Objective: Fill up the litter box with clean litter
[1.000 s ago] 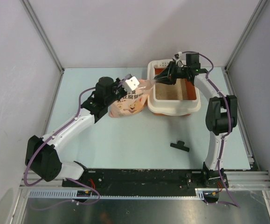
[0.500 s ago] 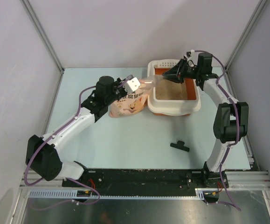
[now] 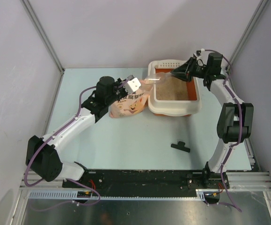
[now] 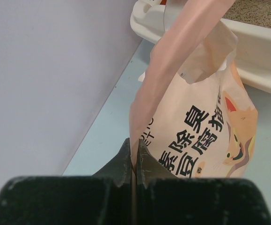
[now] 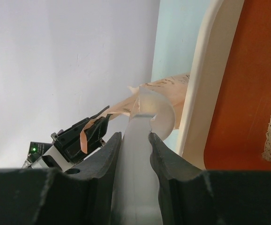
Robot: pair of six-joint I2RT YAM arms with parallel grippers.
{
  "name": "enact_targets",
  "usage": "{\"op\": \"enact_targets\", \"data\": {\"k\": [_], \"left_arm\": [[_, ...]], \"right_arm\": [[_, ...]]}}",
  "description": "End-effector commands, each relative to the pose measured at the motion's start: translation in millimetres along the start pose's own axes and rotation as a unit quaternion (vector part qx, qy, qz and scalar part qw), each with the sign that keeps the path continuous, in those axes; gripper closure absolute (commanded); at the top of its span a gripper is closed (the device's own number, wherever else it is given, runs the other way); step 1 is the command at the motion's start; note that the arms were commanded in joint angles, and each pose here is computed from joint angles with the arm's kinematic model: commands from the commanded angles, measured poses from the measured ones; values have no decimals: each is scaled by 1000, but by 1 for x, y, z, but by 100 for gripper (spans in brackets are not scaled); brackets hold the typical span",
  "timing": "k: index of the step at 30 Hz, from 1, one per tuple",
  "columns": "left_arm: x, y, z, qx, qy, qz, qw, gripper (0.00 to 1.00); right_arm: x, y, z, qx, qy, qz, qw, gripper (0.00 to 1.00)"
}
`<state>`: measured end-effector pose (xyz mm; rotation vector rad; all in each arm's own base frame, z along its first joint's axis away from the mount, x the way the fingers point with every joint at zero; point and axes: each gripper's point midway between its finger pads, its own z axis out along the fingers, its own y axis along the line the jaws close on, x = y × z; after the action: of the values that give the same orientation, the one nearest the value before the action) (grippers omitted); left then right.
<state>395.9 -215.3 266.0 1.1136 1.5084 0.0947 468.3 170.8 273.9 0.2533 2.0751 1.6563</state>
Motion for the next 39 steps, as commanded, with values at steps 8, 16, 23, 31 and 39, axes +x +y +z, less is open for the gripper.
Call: {"op": "enact_targets", "data": {"k": [8, 16, 23, 31, 39], "left_arm": [[-59, 54, -6, -77, -83, 18, 993, 100], [-63, 53, -5, -73, -90, 9, 993, 100], [-62, 50, -8, -70, -94, 9, 993, 100], [-60, 47, -13, -70, -96, 6, 993, 100], [-65, 43, -13, -61, -108, -10, 992, 100]], "right_arm": [[-27, 18, -63, -9, -53, -34, 998, 100], [-66, -7, -108, 50, -126, -71, 988, 100], [-103, -44, -101, 190, -158, -156, 956, 100], [-128, -31, -92, 180, -165, -176, 954, 100], [-90, -16, -143, 221, -181, -195, 938, 100]]}}
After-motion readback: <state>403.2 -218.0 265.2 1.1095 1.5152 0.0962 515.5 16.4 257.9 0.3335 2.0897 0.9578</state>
